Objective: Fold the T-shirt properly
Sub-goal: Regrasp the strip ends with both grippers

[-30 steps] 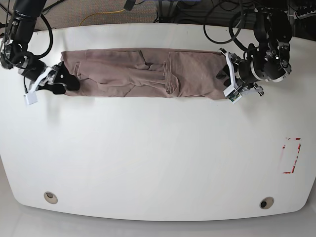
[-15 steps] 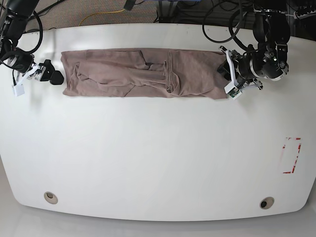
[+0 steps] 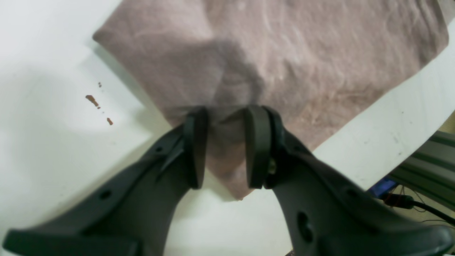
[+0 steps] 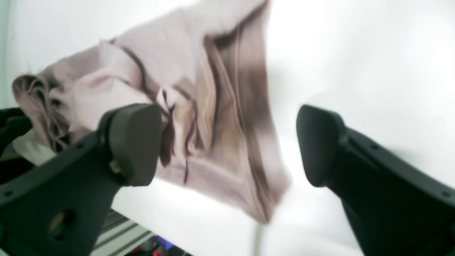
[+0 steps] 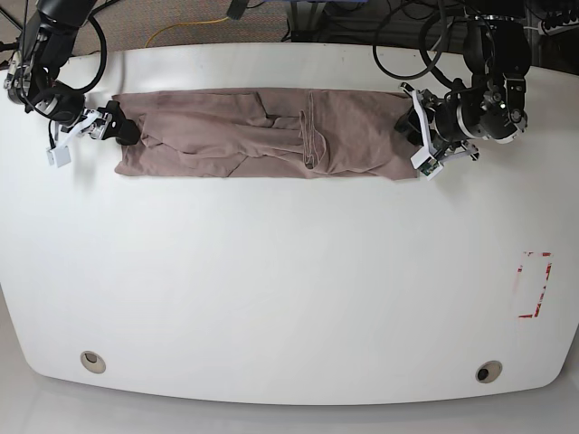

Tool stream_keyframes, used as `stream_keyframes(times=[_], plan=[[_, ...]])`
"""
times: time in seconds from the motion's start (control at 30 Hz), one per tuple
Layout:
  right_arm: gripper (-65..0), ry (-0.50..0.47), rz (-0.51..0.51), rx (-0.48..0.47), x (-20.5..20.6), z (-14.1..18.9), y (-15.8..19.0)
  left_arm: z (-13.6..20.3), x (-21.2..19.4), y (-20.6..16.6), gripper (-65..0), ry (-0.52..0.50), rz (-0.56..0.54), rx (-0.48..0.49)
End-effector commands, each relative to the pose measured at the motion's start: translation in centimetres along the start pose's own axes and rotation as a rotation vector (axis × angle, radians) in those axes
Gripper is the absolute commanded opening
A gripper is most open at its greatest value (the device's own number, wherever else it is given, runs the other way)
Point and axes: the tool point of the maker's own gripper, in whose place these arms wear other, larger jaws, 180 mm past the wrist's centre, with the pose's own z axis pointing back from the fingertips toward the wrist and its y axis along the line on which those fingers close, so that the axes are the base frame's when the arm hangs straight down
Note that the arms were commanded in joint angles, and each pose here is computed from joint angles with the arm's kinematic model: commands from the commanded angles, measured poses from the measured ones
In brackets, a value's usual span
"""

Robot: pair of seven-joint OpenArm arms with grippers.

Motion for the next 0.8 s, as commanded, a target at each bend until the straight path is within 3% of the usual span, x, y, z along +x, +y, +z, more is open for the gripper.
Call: stream_keyframes(times=[0.0, 0.23, 0.57, 0.67, 0.77], plan=[[-8.9, 0.01, 0.058, -0.016, 0.2, 0.2, -0.1, 0.5, 0.9, 0.3, -49.2, -0.033, -0.012, 0.008], [-8.9, 0.028, 0.061, 0.01, -0.8, -0.8, 0.9, 0.5, 1.2, 0.5, -49.2, -0.04, -0.015, 0.01], [-9.7, 0.04, 0.103, 0.095, -1.8, -3.2, 5.4, -0.1, 1.9, -0.5, -49.2, -0.062, -0.001, -0.011], [-17.0, 0.048, 0.105, 0.109, -2.1, -3.7, 5.9, -0.2, 2.4, -0.5, -49.0, -0.073, 0.0, -0.011], [-31.4, 0.029, 0.126, 0.128, -1.0, -4.3, 6.7, 0.0, 3.6, 0.2, -49.0, -0.096, -0.011, 0.001]])
